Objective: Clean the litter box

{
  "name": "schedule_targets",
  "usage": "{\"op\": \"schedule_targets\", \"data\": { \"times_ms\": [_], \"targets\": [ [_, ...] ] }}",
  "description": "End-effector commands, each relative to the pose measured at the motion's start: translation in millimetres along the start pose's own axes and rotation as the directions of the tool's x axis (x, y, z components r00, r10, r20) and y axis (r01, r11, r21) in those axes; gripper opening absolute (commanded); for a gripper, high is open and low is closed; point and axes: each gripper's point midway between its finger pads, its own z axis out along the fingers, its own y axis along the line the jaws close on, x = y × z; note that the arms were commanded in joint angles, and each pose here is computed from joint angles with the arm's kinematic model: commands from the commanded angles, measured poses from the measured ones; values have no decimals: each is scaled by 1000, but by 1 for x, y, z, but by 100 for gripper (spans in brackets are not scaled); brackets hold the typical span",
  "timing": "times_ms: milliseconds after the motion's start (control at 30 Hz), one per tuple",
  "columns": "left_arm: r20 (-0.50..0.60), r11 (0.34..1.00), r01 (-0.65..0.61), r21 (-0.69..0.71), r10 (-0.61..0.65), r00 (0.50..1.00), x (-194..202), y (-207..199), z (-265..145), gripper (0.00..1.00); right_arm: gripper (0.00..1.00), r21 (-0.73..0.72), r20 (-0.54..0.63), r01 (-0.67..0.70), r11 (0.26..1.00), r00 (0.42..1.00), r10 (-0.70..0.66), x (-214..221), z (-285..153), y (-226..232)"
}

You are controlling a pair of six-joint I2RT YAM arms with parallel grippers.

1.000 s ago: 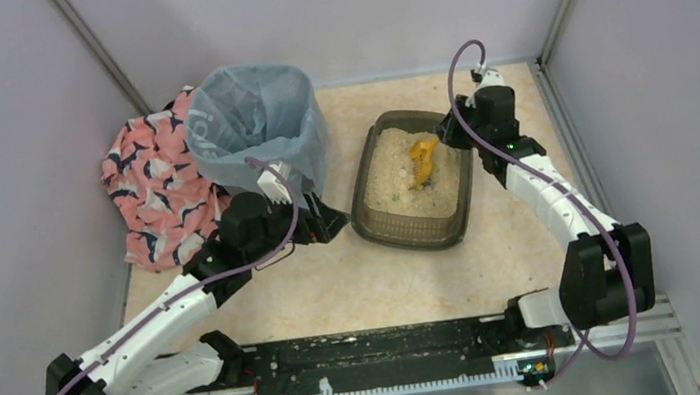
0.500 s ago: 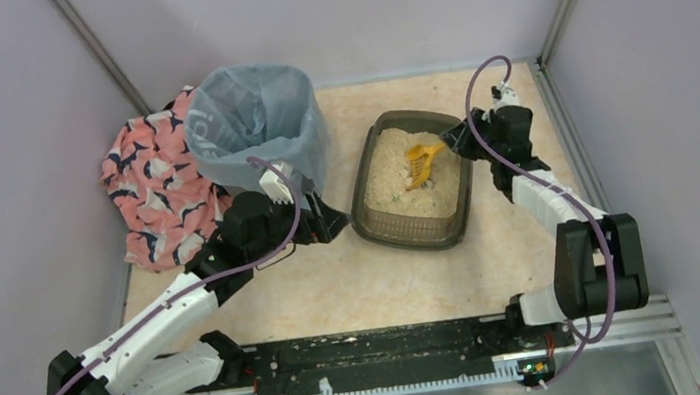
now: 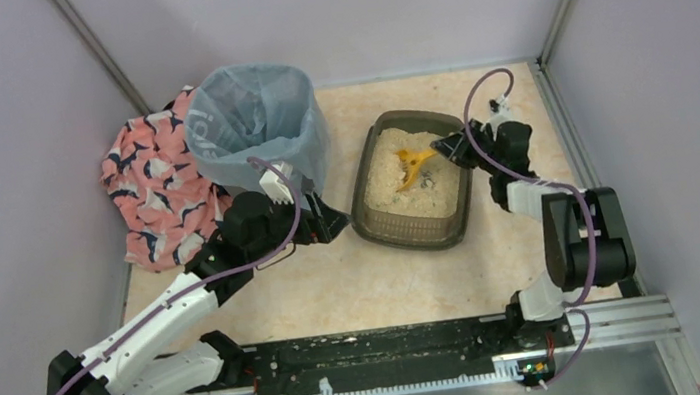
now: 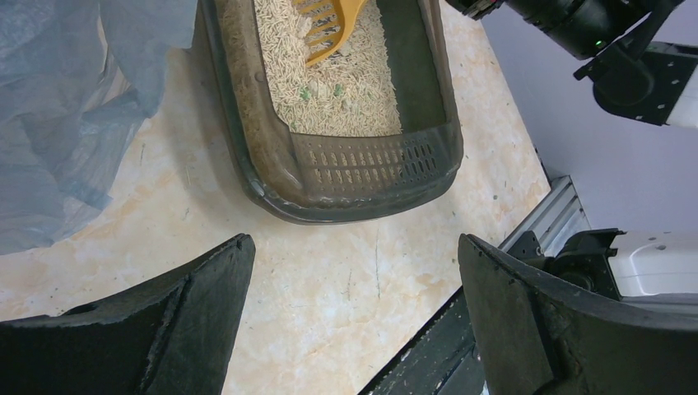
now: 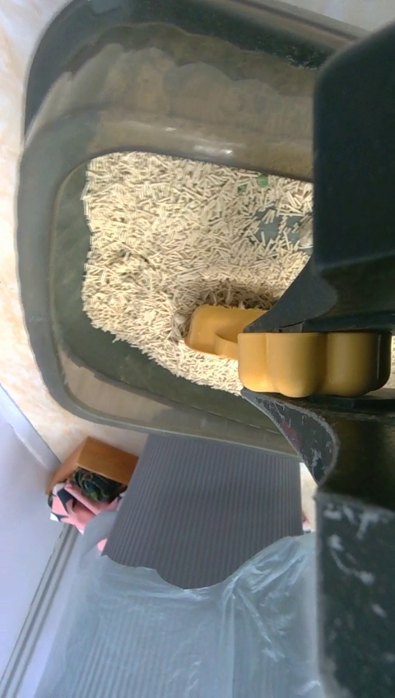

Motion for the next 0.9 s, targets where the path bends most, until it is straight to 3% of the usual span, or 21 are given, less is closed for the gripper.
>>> {"op": "schedule_targets", "data": {
  "times_ms": [0, 500, 867],
  "targets": [
    [11, 1000, -2, 26, 2, 1000, -1, -5, 0, 99, 0, -167, -74, -125, 978, 991, 114, 18, -7, 14],
    [-11, 999, 0, 35, 1, 1000, 4, -5, 3, 99, 0, -129, 47, 16, 992, 999, -10, -38, -43, 38],
    [3, 999, -19, 47, 19, 1000, 0, -8, -1, 99, 0, -236, 81, -115, 965, 987, 137, -41, -62, 27]
  ]
}}
